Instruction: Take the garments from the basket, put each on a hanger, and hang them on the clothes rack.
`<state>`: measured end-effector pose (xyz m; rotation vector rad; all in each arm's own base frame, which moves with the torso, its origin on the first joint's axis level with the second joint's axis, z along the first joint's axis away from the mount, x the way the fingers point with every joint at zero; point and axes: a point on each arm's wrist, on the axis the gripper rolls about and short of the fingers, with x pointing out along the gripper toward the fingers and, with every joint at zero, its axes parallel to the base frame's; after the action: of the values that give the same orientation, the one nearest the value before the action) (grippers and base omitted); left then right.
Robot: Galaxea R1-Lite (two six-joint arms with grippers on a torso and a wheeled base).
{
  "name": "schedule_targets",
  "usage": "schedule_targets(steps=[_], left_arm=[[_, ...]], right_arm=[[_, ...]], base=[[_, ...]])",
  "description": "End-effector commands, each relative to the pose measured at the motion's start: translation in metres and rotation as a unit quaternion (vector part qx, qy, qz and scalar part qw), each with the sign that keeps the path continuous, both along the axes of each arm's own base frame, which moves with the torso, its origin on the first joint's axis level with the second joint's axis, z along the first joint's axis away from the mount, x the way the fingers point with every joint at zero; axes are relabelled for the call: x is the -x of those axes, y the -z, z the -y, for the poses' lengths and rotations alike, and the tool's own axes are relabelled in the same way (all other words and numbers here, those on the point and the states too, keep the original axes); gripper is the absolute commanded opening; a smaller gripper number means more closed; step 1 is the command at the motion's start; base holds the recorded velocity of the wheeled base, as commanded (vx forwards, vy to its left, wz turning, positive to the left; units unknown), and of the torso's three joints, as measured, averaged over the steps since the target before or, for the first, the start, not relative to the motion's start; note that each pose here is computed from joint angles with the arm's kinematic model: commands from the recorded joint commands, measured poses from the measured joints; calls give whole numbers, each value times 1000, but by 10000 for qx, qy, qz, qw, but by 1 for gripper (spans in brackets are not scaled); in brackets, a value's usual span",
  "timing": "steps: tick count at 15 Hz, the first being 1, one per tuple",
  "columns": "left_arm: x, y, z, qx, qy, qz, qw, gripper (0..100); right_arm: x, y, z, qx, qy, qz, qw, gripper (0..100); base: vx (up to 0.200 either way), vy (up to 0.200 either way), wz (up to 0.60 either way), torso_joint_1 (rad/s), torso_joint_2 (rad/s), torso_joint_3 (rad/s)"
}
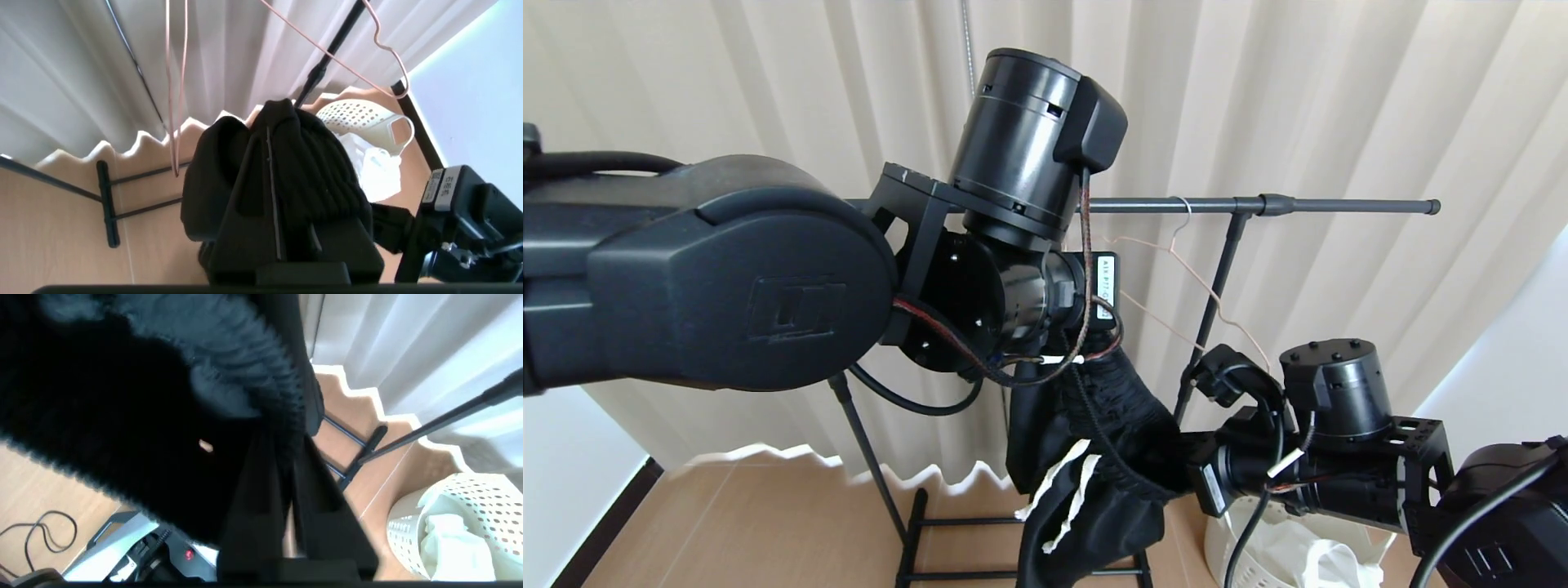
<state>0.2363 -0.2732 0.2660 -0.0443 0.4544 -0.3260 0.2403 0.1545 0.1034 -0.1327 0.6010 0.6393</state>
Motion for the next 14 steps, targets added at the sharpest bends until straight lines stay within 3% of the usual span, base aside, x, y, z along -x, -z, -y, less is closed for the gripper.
schedule_targets(steps=[1,5,8,9,14], left_arm=[[-1,1,-1,-8,-17,-15,10000,0],[-3,39,-10,-505,-95,-484,9975,0],[-1,64,-12,-836,-78,-761,9936,0],[-2,70,-10,-906,-79,-820,9925,100],[-4,70,-14,-926,-95,-847,9921,100]], right_arm=[[-5,-5,8,-46,165,85,9998,0],[-12,-52,53,-383,920,828,9916,0],[-6,-66,59,-475,978,1065,9884,0],[-5,-66,59,-473,975,1075,9883,0],[-6,-69,63,-485,1064,1136,9866,0]], base=[[0,0,0,0,0,0],[0,0,0,0,0,0],[0,0,0,0,0,0],[0,0,0,0,0,0],[0,0,0,0,0,0]])
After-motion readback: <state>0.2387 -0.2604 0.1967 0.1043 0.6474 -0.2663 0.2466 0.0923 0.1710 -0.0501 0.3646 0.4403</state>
